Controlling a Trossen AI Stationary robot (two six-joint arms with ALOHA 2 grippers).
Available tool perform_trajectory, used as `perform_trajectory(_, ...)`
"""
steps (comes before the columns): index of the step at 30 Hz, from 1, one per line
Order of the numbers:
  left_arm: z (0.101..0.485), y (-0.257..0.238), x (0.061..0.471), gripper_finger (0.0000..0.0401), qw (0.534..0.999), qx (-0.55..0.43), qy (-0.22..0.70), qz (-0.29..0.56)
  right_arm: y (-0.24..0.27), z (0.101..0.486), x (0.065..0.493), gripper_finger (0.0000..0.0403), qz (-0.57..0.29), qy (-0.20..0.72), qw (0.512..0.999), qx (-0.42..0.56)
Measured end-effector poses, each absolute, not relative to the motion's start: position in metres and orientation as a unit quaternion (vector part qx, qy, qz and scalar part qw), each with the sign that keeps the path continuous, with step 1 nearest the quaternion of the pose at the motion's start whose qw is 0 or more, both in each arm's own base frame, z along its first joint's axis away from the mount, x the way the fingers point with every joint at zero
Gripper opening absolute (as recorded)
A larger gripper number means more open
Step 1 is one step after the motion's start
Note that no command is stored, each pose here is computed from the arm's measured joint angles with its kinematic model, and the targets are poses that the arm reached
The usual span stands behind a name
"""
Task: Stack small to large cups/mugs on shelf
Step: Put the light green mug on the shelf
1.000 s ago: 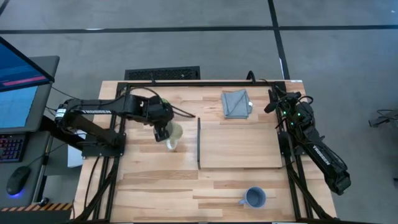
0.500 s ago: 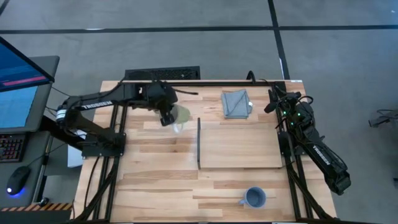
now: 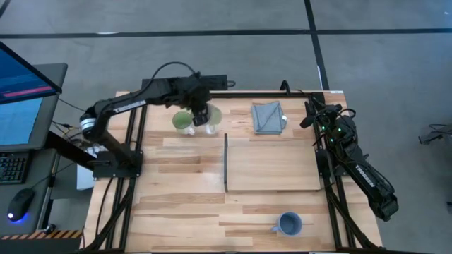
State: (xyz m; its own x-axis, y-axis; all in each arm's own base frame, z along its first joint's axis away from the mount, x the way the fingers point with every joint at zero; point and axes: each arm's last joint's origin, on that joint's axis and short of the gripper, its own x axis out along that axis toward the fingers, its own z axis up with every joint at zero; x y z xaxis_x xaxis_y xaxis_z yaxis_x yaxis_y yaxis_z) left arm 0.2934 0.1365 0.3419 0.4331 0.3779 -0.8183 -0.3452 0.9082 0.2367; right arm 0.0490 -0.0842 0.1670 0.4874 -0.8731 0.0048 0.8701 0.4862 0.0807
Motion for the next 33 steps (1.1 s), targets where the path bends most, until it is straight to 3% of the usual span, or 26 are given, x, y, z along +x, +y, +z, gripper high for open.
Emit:
perform_trajectory(17, 0.352, 0.190, 0.376, 0.0011, 0.838, 0.045, 0.520, 0.156, -0.084, 0.167, 0.049, 0.0212, -0.505, -0.022, 0.862, 0.034)
perform_trajectory(33, 0.320, 0.207, 0.412, 0.0011, 0.838, 0.051, 0.531, 0.117, -0.088, 0.161, 0.052, 0.0212, -0.506, 0.013, 0.861, 0.053)
